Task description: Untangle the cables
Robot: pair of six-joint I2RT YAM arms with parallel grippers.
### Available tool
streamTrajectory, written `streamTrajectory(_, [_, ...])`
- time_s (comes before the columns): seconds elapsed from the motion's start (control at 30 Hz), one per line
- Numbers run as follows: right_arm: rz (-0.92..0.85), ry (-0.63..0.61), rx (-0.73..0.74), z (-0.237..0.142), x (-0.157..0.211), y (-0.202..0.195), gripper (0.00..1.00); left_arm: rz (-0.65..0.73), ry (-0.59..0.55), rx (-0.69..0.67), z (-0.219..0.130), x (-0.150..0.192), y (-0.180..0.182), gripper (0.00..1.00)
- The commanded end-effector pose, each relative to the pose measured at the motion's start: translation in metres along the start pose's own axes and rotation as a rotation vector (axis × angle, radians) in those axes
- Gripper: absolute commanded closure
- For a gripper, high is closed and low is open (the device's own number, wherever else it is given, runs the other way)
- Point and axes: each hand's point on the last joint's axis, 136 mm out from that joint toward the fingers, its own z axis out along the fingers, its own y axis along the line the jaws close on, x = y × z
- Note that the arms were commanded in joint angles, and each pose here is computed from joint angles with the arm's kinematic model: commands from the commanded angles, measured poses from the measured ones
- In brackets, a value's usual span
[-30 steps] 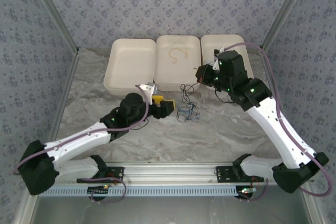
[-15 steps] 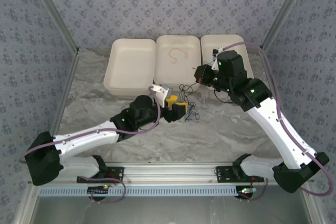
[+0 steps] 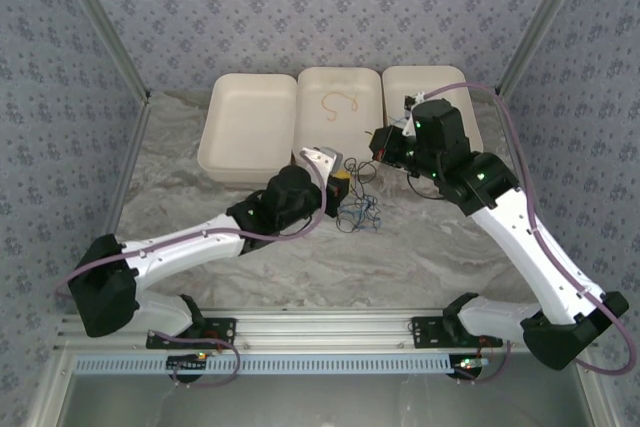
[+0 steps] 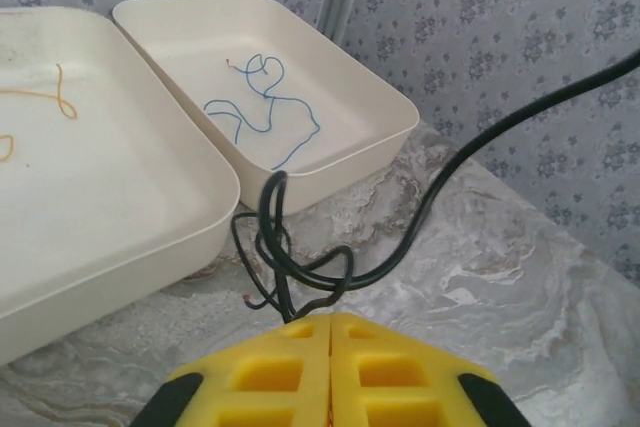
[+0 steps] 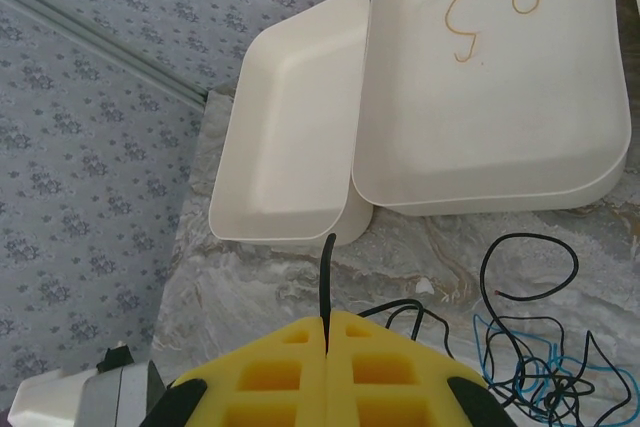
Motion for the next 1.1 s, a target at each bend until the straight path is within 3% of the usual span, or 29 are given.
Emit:
streamTrajectory(0.0, [0.020, -0.049, -0.007, -0.013, -0.010, 0.001, 1.00, 0.000, -0.010, -0.037, 0.000, -0.007, 0.008, 1.00])
streamTrajectory(0.3, [0.032, -0.090, -0.009, -0.030, -0.028, 0.000, 1.00, -0.084, -0.043, -0.032, -0.025, 0.004, 0.034, 1.00])
streamTrajectory(0.43, [0.044, -0.082, -0.008, -0.028, -0.028, -0.001, 1.00, -0.084, -0.055, 0.072, -0.038, 0.002, 0.021, 1.00])
streamTrajectory(0.47, [0.046, -0.079, -0.007, -0.027, -0.028, -0.002, 1.00, -0.079, -0.059, 0.116, -0.041, 0.001, 0.014, 0.94])
streamTrajectory(0.53, [0.049, -0.062, -0.002, -0.022, -0.025, -0.003, 1.00, -0.049, -0.078, 0.188, -0.048, -0.001, -0.001, 0.59])
streamTrajectory(0.6, [0.051, -0.044, 0.001, -0.018, -0.023, -0.002, 1.00, 0.017, -0.096, 0.202, -0.051, -0.002, -0.010, 0.45])
streamTrajectory(0.77, [0.055, -0.030, -0.008, -0.016, -0.020, 0.000, 1.00, 0.175, -0.144, 0.213, -0.052, -0.008, -0.025, 0.35])
streamTrajectory(1.07, [0.059, -0.017, -0.034, -0.015, -0.016, 0.005, 1.00, 0.355, -0.161, 0.258, -0.036, -0.009, -0.040, 0.34])
